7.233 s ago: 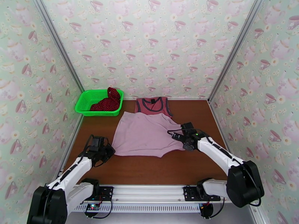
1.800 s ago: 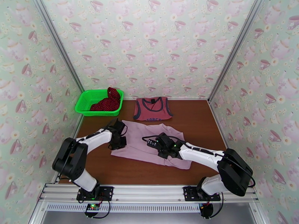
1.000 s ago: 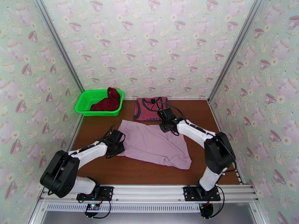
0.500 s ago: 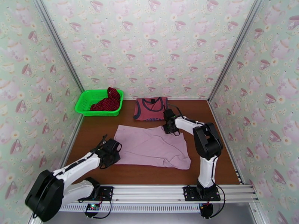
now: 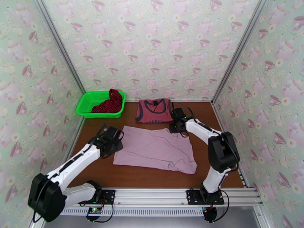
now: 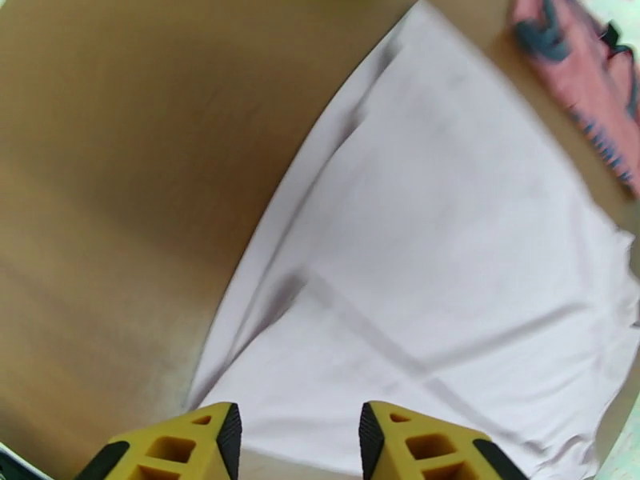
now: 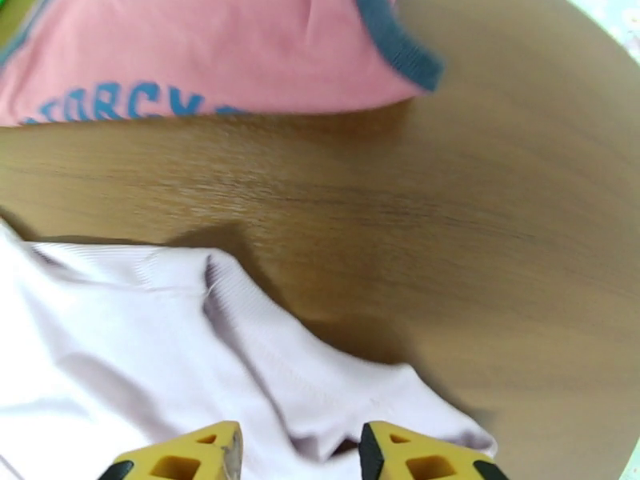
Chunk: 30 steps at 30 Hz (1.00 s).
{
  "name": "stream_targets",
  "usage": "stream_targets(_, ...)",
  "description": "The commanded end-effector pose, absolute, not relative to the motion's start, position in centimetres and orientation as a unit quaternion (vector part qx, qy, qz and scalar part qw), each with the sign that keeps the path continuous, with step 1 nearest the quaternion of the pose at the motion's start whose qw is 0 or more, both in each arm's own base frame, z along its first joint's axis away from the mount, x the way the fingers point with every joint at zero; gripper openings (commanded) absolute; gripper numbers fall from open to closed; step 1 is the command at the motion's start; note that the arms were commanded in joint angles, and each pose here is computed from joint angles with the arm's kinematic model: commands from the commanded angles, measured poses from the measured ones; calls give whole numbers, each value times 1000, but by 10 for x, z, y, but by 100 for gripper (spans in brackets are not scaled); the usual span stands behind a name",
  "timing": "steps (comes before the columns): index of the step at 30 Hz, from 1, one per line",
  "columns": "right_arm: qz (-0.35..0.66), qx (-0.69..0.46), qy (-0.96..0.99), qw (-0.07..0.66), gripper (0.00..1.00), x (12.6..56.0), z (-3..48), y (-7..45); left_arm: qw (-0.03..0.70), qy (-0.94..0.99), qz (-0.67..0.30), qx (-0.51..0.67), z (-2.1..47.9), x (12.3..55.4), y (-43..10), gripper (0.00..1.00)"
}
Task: Fold and stack the mixed laundry pile
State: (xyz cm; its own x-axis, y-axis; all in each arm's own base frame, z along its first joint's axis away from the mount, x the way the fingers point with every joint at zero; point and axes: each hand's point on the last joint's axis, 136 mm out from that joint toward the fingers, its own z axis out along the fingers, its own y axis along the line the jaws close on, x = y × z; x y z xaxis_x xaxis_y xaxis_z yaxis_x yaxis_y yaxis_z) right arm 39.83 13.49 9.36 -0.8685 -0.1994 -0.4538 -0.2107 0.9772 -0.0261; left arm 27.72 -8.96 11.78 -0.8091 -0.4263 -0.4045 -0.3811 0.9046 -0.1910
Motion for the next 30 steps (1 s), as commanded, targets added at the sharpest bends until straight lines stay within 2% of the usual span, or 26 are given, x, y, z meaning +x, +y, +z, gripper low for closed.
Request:
stream_targets(1, -15, -73, 977, 200, 41, 375, 82, 110, 240, 954, -44, -175, 131, 313, -92, 40)
stream_targets(5, -20, -44, 985, 167, 27, 361, 60, 89, 238, 957, -58, -158, 122, 357, -106, 29)
stream_targets(11, -39, -29, 989, 137, 17, 360, 36, 69, 242, 955, -62, -158, 91, 411, -112, 20)
stream_targets(15, -62, -20, 991, 120, 14, 364, 26, 54, 228, 958, -64, -161, 62, 430, -113, 18)
stream_targets(20, -88, -6, 992, 95, 13, 364, 14, 33, 198, 964, -47, -174, 24, 430, -105, 13)
stream_targets(25, -121, 4, 989, 82, 12, 367, 13, 10, 200, 962, -16, -188, 17, 426, -89, 13)
stream_targets(30, -113, 1, 990, 85, 15, 372, 20, 11, 205, 961, -19, -185, 23, 428, -89, 13)
